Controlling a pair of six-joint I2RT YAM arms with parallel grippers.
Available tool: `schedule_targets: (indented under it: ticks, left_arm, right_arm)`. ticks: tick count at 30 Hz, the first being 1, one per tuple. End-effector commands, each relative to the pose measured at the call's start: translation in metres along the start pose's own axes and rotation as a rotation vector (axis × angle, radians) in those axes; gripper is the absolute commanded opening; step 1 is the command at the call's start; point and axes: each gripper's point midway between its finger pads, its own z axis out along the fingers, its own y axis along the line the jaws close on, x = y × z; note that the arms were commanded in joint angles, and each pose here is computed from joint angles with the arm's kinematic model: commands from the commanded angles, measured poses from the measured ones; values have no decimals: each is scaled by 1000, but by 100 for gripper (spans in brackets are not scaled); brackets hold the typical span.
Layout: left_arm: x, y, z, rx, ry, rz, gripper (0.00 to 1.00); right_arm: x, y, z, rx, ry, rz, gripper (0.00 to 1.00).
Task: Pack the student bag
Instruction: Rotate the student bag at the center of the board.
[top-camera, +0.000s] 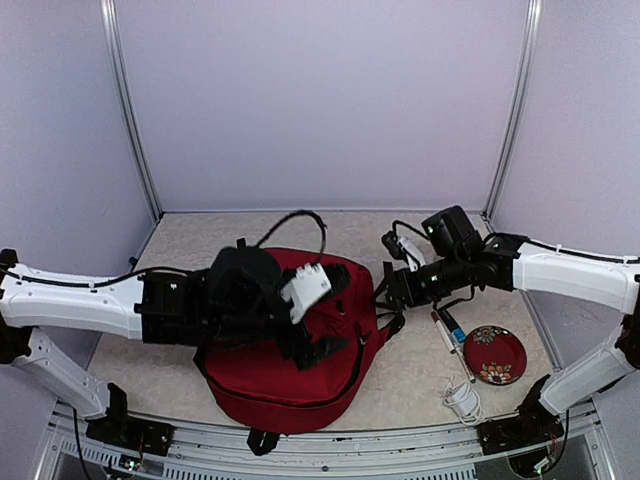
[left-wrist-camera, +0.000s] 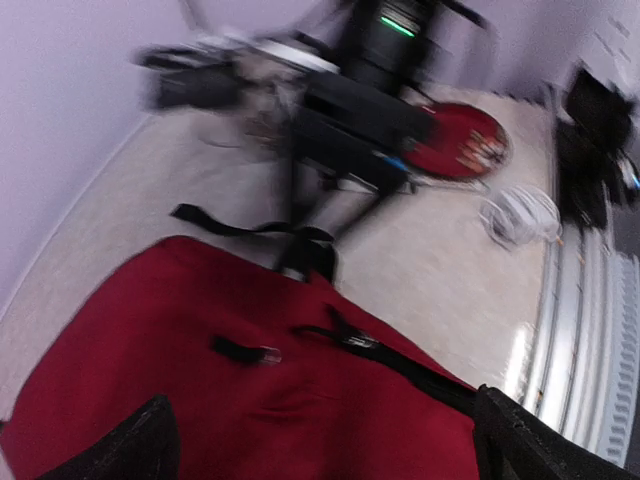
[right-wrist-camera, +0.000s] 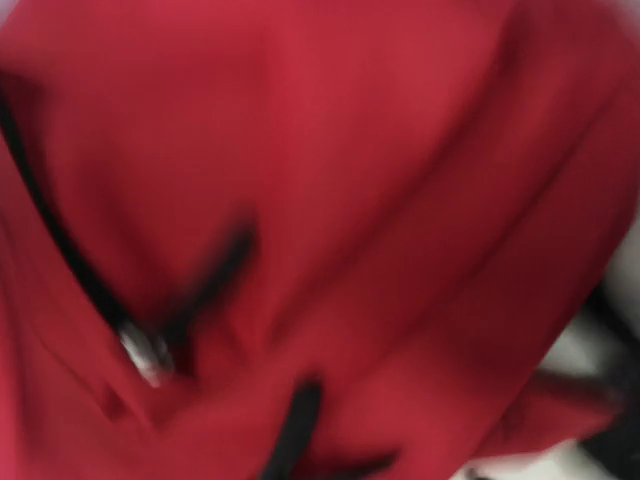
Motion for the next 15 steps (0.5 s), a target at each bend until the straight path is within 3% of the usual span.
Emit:
schedule_targets:
  ticks: [1,4,7,9,10,11,15]
  left_arm:
    - [0,140,-19,-278,-7,-393,99]
    - [43,226,-20,-428,60,-616,99]
    - [89,265,-10,-478,115,-741,99]
    - [121,279,-1,-489,162,-808,99]
    - [133,279,4,-480,188,-830,99]
    - [145,278,8,-473,217,-846,98]
    - [181,253,13,-452,318,-872,96]
  right_arm:
    - [36,25,21,-97,22,130,86]
    - [56,34,36,-100,51,153,95]
    - [76,50,56,-190,109,181,96]
    - [88,40,66,-157,151,200,90]
    - [91,31,68,-117,157,206,85]
    - [91,21,69,-84,158,216,71]
    - [72,-13,59,-51,118,267,8]
